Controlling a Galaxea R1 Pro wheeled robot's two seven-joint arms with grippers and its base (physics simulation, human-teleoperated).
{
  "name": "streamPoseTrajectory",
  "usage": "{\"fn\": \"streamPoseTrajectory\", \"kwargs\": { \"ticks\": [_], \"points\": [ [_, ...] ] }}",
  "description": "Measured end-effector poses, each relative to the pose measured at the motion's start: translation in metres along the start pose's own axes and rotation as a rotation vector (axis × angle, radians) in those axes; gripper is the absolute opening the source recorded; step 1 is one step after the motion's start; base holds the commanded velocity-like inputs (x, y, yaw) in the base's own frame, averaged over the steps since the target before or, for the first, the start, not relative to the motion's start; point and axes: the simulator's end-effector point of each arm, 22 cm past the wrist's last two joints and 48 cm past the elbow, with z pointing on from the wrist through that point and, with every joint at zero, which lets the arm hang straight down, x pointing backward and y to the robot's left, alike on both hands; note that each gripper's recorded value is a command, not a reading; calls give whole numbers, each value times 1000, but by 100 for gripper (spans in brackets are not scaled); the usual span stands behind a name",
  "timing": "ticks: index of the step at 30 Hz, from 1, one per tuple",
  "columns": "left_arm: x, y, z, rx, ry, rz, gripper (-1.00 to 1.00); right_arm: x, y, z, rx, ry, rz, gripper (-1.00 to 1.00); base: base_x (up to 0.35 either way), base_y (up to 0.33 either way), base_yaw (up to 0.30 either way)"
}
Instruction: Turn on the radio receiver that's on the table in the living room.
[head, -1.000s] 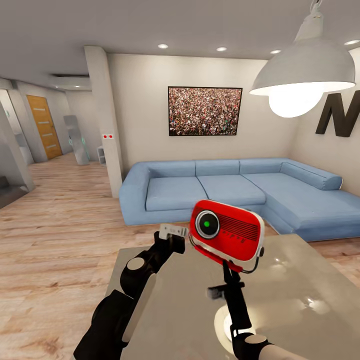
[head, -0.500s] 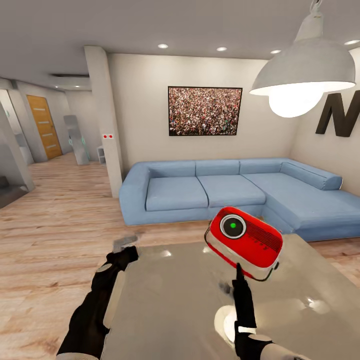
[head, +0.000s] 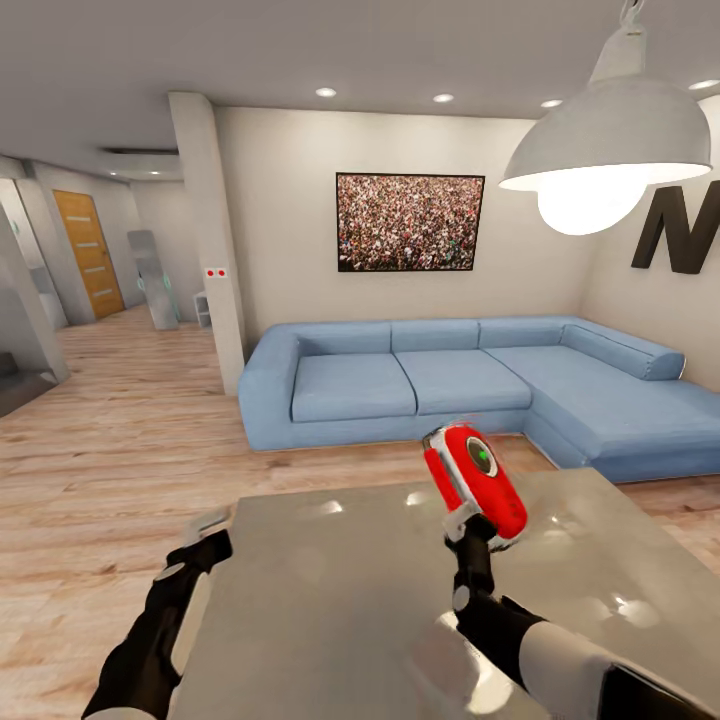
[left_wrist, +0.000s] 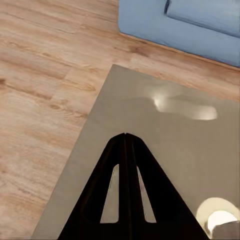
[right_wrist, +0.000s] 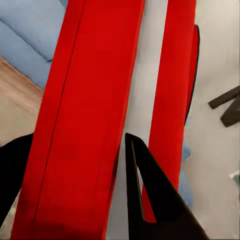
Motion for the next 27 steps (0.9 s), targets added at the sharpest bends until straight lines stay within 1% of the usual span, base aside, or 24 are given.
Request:
{"fn": "streamPoseTrajectory", "kwargs": {
  "ticks": [1,3,4,7,8,9,10,11,13,14,16,18,20,21,24,25,26,27],
  "points": [
    [0,2,0,-3,-1,-3,-100,0,3,3,-32,22,72,-100,0,0,0],
    [1,5,1,-6,0,-5,-100,-2,12,9,-120,58,208,-100,0,0,0],
    [2,5,1,-6,1,-5,-100,-3,15,11,-143,67,242,-100,0,0,0],
    [12,6,3,-9,21,-3,-100,-10,26,18,-271,100,421,-100,0,0,0],
    [15,6,3,-9,27,-3,-100,-15,27,20,-305,100,472,-100,0,0,0],
    [16,6,3,-9,29,-3,-100,-18,27,21,-319,98,496,-100,0,0,0],
    [18,5,3,-8,34,-4,-100,-22,26,23,-340,96,537,-100,0,0,0],
    [21,4,4,-7,40,-4,-100,-28,25,24,-357,87,561,-100,0,0,0],
    [28,2,4,-5,55,-2,-100,-33,24,25,-375,86,595,-100,0,0,0],
    [31,1,4,-4,59,-1,-100,-33,26,25,-386,99,601,-100,0,0,0],
    [35,0,5,-1,67,-1,-100,-27,30,23,-404,138,599,-100,0,0,0],
    [42,-4,5,12,84,2,-100,-24,37,19,-440,192,588,-100,0,0,0],
    [49,-8,6,30,98,3,-100,-30,44,14,-487,209,584,-100,0,0,0],
    [53,-11,6,43,105,4,-100,-34,50,10,-527,215,584,-100,0,0,0],
    [59,-16,6,67,118,5,-100,-42,73,-8,-683,235,600,-100,0,0,0],
    [60,-17,6,70,120,5,-100,-41,78,-13,-723,252,604,-100,0,0,0],
    [60,-17,6,72,121,6,-100,-39,79,-15,-737,264,605,-100,0,0,0],
    [62,-17,7,73,124,7,-100,-35,82,-18,-762,293,610,-100,0,0,0]
  ]
}}
